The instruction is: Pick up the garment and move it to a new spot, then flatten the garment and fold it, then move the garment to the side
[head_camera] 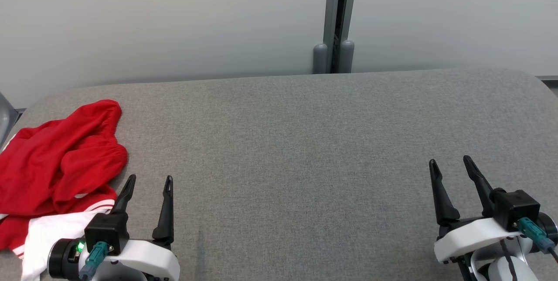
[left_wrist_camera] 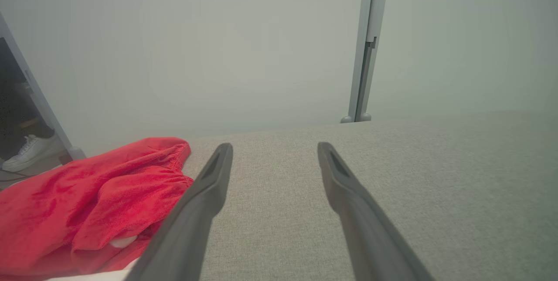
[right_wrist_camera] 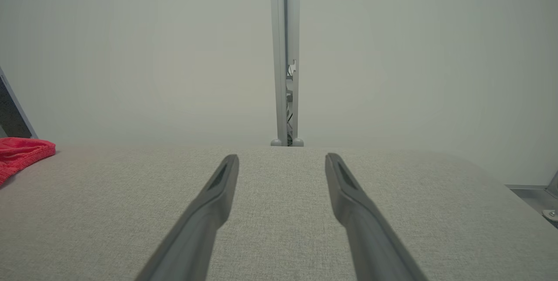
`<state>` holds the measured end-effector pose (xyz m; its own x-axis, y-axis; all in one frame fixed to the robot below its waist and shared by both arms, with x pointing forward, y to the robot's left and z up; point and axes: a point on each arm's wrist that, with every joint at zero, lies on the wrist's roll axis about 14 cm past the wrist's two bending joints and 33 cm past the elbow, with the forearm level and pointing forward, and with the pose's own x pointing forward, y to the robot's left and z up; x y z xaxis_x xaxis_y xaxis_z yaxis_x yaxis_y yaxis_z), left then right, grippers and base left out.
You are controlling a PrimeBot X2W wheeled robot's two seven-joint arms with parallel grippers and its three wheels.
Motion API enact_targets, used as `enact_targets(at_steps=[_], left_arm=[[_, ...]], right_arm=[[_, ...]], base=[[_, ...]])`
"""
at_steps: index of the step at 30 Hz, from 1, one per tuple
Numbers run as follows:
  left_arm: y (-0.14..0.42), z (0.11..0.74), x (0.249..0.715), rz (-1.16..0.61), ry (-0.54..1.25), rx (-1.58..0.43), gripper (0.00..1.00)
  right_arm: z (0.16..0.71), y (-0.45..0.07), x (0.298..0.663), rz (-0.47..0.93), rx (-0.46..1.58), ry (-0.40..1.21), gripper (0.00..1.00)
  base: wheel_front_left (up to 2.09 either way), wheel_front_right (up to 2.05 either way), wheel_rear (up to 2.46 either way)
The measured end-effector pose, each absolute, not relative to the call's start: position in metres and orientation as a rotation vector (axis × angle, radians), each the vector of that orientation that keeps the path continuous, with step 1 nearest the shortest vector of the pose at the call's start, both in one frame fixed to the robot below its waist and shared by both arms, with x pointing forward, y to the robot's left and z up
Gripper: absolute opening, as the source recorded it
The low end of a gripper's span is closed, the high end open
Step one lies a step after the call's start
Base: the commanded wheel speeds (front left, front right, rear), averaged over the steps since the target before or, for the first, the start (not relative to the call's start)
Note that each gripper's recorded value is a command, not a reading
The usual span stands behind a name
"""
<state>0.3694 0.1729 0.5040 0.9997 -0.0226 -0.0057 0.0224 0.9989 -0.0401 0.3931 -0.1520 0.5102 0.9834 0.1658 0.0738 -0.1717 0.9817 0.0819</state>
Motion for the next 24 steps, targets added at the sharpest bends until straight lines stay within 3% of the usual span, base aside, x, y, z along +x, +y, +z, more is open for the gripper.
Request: enact_targets(at_steps=[24], left_arm=[[0.1775, 0.5022, 0.3709, -0.005, 0.009, -0.041, 1.0]], right_arm=[[0.5049, -0.161, 0.3919, 0.131, 0.149, -0.056, 1.0]], base=[[0.0, 0.0, 0.0]])
